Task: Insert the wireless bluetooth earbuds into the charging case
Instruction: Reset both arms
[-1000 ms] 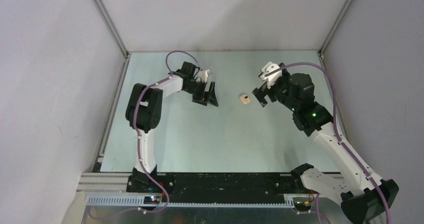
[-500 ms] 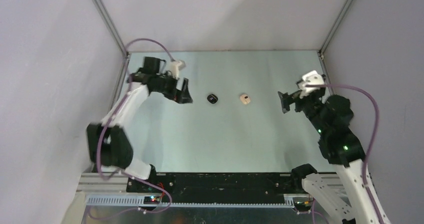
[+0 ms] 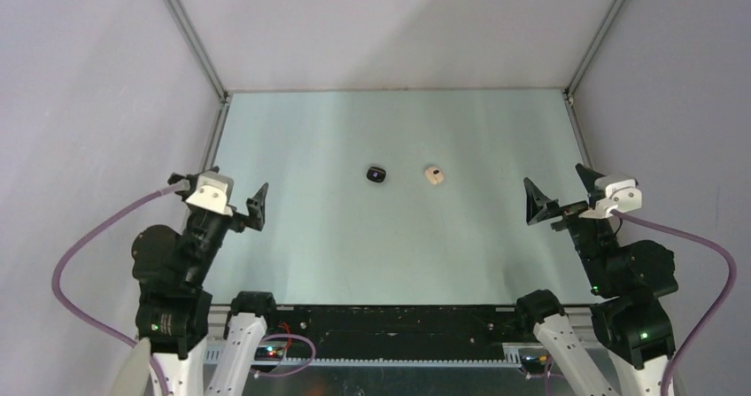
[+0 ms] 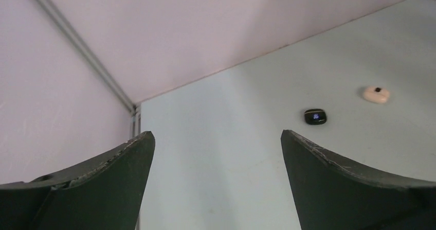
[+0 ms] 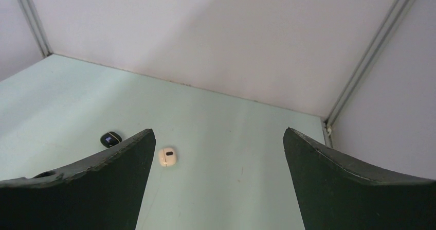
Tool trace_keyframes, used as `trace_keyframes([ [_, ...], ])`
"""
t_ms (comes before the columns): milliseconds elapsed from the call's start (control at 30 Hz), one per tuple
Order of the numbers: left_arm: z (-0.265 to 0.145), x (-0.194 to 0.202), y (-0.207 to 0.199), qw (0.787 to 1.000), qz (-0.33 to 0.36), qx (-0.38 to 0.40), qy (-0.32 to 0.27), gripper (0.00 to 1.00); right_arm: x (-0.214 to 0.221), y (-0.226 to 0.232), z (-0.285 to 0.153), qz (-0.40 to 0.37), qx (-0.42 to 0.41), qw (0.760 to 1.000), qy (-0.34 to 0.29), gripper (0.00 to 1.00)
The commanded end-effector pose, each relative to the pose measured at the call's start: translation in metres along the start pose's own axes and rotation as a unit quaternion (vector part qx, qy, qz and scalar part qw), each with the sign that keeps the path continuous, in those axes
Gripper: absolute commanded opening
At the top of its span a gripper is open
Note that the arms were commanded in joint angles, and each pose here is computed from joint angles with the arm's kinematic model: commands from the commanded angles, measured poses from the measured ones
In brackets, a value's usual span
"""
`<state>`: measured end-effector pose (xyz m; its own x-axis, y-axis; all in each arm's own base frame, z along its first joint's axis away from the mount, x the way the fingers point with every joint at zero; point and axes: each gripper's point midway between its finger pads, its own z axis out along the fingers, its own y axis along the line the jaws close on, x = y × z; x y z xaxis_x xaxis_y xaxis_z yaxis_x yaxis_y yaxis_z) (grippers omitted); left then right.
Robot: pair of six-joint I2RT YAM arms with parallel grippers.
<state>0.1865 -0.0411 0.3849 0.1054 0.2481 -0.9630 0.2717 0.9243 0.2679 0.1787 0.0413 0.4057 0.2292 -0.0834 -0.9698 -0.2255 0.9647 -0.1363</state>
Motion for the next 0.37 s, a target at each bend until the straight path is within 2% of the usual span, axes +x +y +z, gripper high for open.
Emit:
trace_keyframes([
  [0, -0.002, 0.05, 0.024, 0.993, -0.024, -0.087, 0.072, 0.99, 0.015, -0.011, -0.004, 0.012, 0.039, 0.999, 0.016, 0.99],
  [167, 0.008, 0.062, 0.03, 0.991, -0.039, -0.107, 0.076, 1.0, 0.027, -0.015, 0.002, -0.001, 0.052, 0.998, 0.024, 0.99],
  [333, 0.008, 0.063, 0.03, 0.99, -0.043, -0.108, 0.078, 0.99, 0.029, -0.035, 0.004, -0.003, 0.111, 0.994, 0.009, 1.0],
])
